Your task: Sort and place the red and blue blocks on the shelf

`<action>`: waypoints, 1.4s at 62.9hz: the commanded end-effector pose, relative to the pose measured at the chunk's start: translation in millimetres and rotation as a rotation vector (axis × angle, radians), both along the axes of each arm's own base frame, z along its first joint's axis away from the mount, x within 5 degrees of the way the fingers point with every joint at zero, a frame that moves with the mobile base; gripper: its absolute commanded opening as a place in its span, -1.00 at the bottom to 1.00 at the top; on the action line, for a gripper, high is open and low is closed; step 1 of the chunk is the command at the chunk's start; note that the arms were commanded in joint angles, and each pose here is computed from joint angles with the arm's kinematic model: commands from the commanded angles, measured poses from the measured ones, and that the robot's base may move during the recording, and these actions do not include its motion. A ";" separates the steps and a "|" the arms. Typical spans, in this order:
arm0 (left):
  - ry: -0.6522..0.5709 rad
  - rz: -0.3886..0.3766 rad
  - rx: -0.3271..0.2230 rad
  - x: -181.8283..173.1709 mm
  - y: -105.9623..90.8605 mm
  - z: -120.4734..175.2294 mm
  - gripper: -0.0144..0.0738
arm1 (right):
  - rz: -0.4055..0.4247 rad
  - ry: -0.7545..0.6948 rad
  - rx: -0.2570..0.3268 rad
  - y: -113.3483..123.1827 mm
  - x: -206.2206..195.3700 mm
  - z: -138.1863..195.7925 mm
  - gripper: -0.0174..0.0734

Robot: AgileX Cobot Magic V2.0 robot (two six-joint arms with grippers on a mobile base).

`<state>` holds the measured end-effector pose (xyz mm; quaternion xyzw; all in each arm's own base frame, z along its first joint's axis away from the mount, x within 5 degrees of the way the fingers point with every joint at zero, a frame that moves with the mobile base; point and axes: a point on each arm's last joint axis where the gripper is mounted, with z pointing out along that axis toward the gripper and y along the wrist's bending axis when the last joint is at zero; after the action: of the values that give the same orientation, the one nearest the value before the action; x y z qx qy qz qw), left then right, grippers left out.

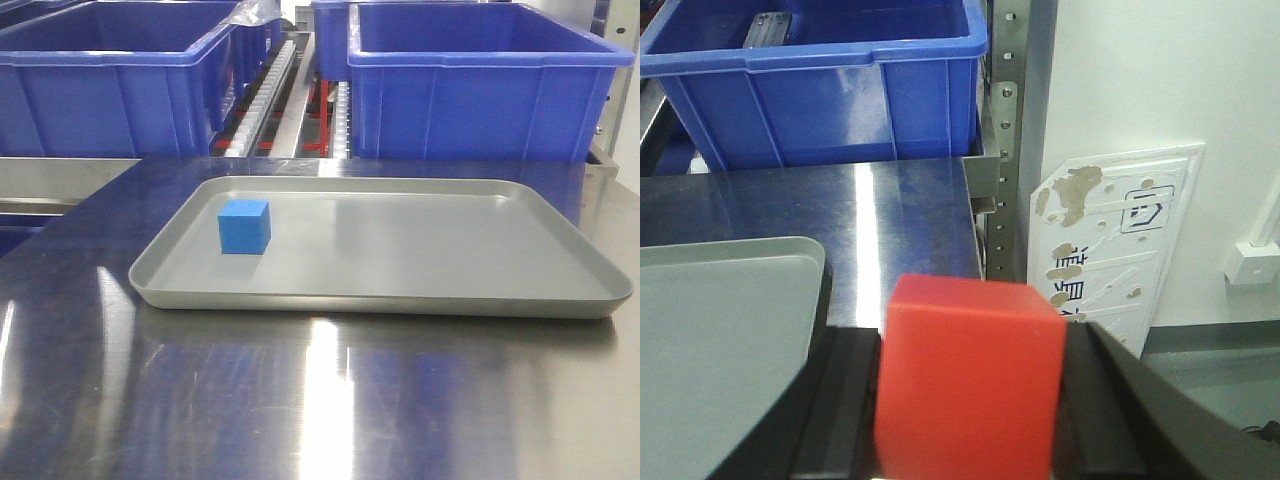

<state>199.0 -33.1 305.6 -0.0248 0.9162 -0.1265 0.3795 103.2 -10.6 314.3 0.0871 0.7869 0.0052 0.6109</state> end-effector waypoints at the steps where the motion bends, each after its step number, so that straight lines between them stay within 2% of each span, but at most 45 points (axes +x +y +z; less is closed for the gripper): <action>1: -0.085 -0.009 0.006 5.9 -1.1 13.4 0.08 | -0.009 -0.113 -0.031 -1.3 0.7 16.6 -0.50; 7: -0.072 -0.006 -0.003 9.7 -1.9 10.3 0.57 | -0.009 -0.113 -0.031 -1.3 0.7 16.6 -0.50; 12: -0.042 -0.001 -0.031 15.1 -4.0 5.7 0.73 | -0.009 -0.113 -0.031 -1.3 0.7 16.6 -0.50; 21: 0.003 -0.035 -0.048 29.3 -13.8 8.2 0.67 | -0.009 -0.113 -0.031 -1.3 0.7 16.6 -0.50; 32: 0.002 -0.148 -0.044 51.6 -46.1 21.8 0.65 | -0.009 -0.113 -0.031 -1.3 0.7 16.6 -0.50; 37: 0.017 -0.166 -0.043 63.0 -62.5 24.0 0.65 | -0.009 -0.113 -0.031 -1.3 0.7 16.6 -0.50; 41: 0.037 -0.177 -0.021 73.4 -75.6 24.4 0.65 | -0.009 -0.113 -0.031 -1.3 0.7 16.6 -0.50; 49: 0.092 -0.253 0.078 91.6 -106.2 13.9 0.65 | -0.009 -0.113 -0.031 -1.3 0.7 16.6 -0.50; 55: 0.113 -0.299 0.106 100.8 -129.0 7.9 0.65 | -0.009 -0.113 -0.031 -1.3 0.7 16.6 -0.50; 63: 0.127 -0.343 0.114 109.7 -153.4 1.3 0.65 | -0.009 -0.113 -0.031 -1.3 0.7 16.6 -0.50; 73: 0.131 -0.371 0.115 116.3 -171.0 -4.0 0.65 | -0.009 -0.113 -0.031 -1.3 0.7 16.6 -0.50; 81: 0.140 -0.358 0.108 122.1 -177.0 -7.8 0.65 | -0.009 -0.113 -0.031 -1.3 0.7 16.6 -0.50; 88: 0.132 -0.360 0.138 126.4 -179.7 -11.3 0.65 | -0.009 -0.113 -0.031 -1.3 0.7 16.6 -0.50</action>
<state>324.6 -209.0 265.2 0.1587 0.9524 -0.1106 0.2356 103.3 -10.6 313.5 0.0872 0.7876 0.0052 0.6100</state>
